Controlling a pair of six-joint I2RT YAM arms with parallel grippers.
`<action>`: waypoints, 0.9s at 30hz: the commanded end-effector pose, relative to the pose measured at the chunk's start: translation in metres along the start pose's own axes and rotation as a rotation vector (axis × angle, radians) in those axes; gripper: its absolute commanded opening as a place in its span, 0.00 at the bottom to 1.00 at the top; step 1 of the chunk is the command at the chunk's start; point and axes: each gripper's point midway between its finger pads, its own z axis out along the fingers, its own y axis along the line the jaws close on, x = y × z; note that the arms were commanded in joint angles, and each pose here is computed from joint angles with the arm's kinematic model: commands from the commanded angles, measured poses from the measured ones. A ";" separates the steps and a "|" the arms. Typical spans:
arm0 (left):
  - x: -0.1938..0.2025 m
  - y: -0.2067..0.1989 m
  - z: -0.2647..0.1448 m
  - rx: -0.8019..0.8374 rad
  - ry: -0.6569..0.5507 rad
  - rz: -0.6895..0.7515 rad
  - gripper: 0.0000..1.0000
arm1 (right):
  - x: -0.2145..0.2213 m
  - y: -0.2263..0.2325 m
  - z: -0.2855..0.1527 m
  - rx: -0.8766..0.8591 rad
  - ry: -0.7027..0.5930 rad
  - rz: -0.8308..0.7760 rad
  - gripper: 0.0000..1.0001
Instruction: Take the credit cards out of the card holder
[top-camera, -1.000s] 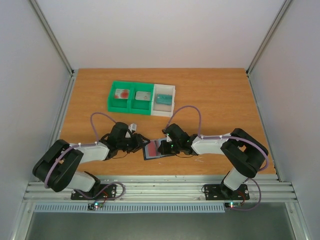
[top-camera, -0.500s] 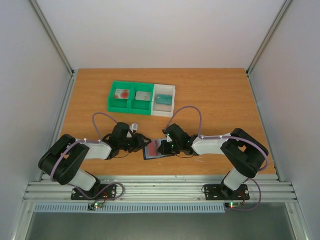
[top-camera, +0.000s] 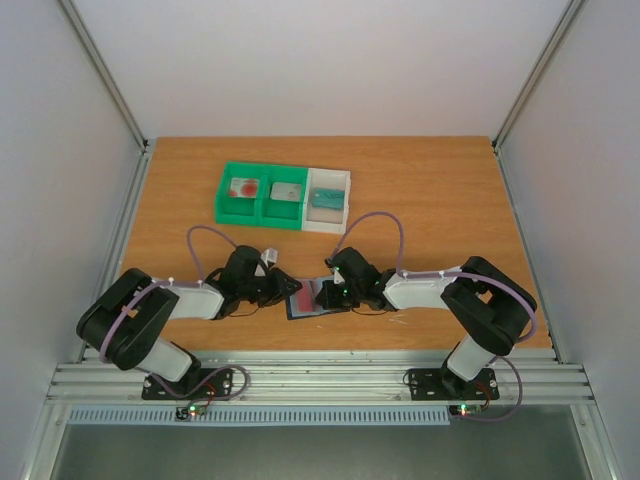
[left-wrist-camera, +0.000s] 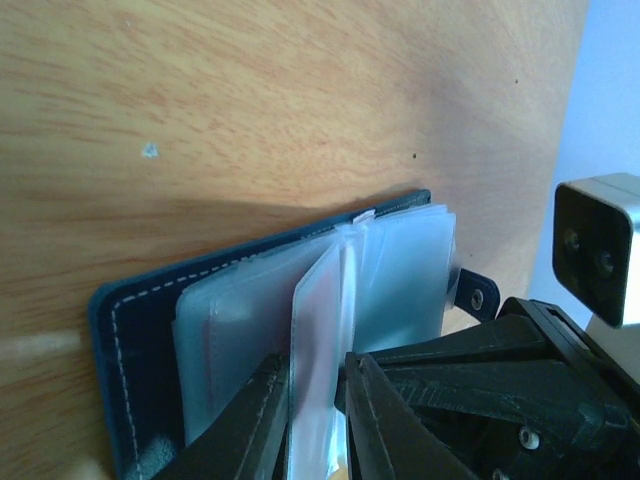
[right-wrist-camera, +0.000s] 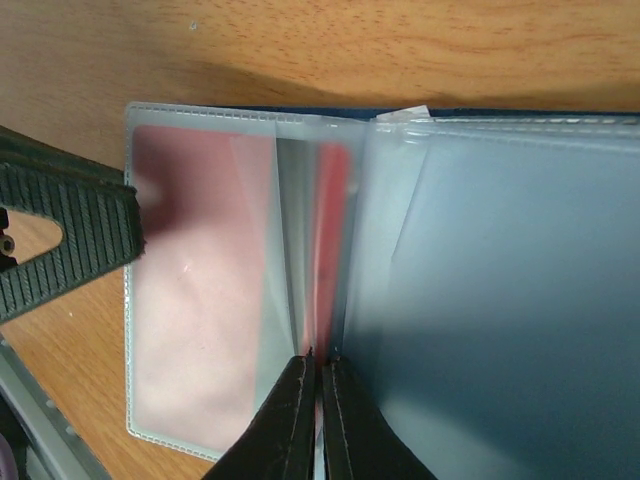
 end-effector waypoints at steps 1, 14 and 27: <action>-0.001 -0.016 0.001 0.029 -0.008 0.052 0.17 | 0.012 -0.012 0.001 0.026 0.035 0.025 0.05; -0.001 -0.030 -0.007 0.036 -0.007 0.078 0.15 | 0.017 -0.002 0.004 -0.035 0.060 0.031 0.08; 0.013 -0.048 0.009 0.084 0.054 0.105 0.23 | 0.005 -0.003 -0.016 0.014 -0.015 -0.001 0.18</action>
